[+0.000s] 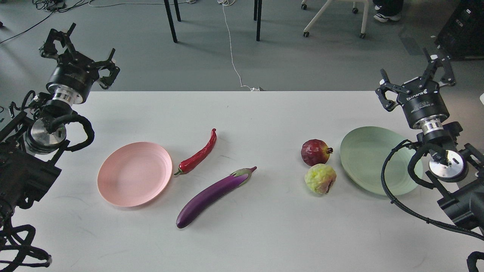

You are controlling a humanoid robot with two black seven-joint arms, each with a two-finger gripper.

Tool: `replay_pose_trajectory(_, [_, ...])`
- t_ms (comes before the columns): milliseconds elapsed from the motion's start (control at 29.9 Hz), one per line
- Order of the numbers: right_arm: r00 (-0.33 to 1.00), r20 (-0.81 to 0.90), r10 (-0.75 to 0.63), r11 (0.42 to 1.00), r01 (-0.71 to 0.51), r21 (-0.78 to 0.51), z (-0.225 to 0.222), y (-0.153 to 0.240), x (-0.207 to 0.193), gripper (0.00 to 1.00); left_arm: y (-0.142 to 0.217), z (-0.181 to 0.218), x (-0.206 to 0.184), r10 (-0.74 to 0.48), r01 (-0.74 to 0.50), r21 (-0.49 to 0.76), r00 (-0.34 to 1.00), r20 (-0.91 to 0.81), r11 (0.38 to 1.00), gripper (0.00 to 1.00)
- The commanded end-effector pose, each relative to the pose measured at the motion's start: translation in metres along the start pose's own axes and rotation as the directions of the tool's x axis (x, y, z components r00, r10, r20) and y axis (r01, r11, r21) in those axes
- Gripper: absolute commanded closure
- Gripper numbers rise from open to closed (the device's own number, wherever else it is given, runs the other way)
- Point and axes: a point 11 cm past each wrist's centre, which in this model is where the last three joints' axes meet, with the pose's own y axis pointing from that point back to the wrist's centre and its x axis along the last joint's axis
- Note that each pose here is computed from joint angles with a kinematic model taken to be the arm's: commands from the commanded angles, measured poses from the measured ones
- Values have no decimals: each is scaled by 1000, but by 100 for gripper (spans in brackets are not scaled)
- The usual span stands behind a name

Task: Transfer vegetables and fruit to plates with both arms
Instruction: 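Raise the right gripper and move it over the fig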

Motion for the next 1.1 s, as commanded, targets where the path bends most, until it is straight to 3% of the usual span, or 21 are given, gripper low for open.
replay_pose_trajectory(0, [1000, -9, -6, 1000, 6, -12, 2, 0, -1, 1, 1, -1, 0, -3, 3, 2, 1000, 4, 1000, 2])
replay_pose_trajectory(134, [994, -108, -29, 998, 23, -56, -14, -3, -1, 1, 1, -2, -1, -6, 6, 9, 1000, 3, 1000, 2])
replay_pose_trajectory(267, [933, -320, -162, 979, 112, -171, -47, -34, -32, 1, 0, 0, -1, -1, 1, 2, 1000, 5, 1000, 2])
replay_pose_trajectory(401, [804, -481, -350, 920, 196, -340, -50, -70, -86, 1, 0, 1, 0, 2, -2, 1, 1000, 5, 1000, 2])
replay_pose_trajectory(535, [656, -578, -486, 848, 192, -494, -42, -84, -116, 1, 0, 2, -1, -5, 5, -2, 1000, 3, 1000, 2])
replay_pose_trajectory(702, [368, -636, -678, 711, 110, -694, -27, -86, -142, 1, 1, 17, 1, -4, 5, -20, 1000, 23, 1000, 2])
replay_pose_trajectory(869, [51, -510, -859, 505, -88, -859, -6, -62, -147, 1, 2, 24, -1, -31, 31, -29, 999, 28, 999, 2])
replay_pose_trajectory(1069, [-80, -264, -961, 276, -281, -919, 20, -22, -143, 2, 2, 25, -2, -47, 48, -22, 998, 35, 999, 2])
